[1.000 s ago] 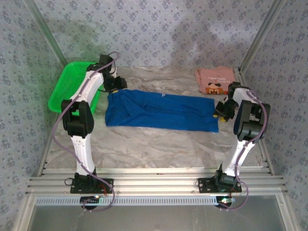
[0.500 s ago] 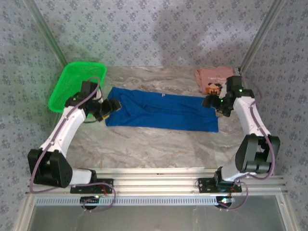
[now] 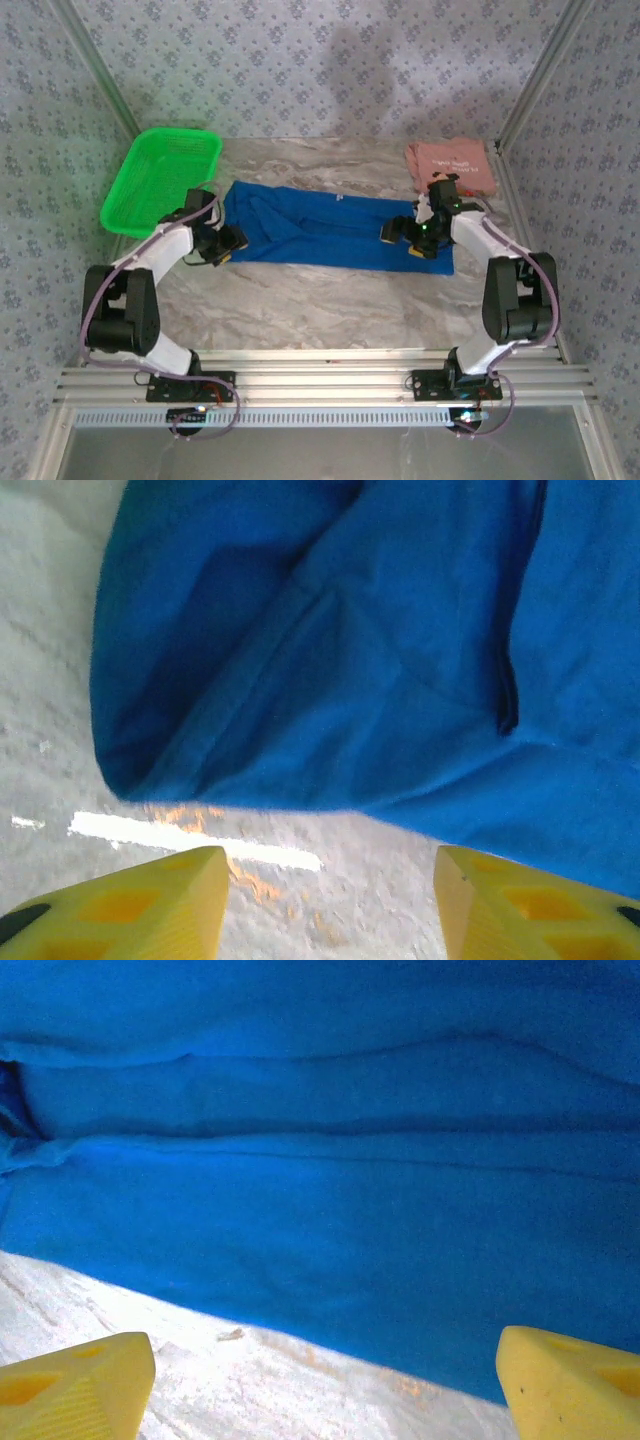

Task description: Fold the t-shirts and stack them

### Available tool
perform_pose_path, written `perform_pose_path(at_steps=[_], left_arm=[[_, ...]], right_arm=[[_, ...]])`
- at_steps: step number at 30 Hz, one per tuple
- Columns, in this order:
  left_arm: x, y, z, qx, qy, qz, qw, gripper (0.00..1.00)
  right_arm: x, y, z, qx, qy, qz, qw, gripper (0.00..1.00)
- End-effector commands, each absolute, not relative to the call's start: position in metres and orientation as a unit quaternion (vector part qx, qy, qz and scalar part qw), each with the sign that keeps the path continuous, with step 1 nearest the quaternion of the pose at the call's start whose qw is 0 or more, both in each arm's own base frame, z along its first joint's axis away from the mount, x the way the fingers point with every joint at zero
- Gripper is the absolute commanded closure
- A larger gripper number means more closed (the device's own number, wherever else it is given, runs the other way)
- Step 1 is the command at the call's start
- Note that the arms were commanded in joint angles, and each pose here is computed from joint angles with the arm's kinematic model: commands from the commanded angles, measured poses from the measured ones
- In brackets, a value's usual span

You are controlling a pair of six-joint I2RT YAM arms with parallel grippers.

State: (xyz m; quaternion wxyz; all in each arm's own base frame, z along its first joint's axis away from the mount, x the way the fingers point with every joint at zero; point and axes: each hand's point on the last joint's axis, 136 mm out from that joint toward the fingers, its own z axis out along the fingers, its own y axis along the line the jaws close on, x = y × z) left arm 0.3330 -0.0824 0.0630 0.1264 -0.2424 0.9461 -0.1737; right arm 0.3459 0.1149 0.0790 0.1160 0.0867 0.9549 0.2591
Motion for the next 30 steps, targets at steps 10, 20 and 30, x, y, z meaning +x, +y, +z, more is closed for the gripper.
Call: perform_pose_path(at_steps=[10, 20, 30], left_arm=[[0.348, -0.066, 0.038, -0.251, 0.953, -0.102, 0.135, 0.57], [0.314, -0.029, 0.021, -0.233, 0.968, -0.003, 0.097, 0.96], [0.262, 0.006, 0.028, -0.262, 0.961, 0.019, 0.089, 1.0]], right_arm=[[0.385, 0.115, 0.058, 0.109, 0.959, 0.235, 0.113, 0.1], [0.38, 0.09, 0.03, 0.158, 0.972, 0.159, 0.073, 0.14], [0.352, 0.064, 0.017, 0.168, 0.982, 0.082, 0.033, 0.15]])
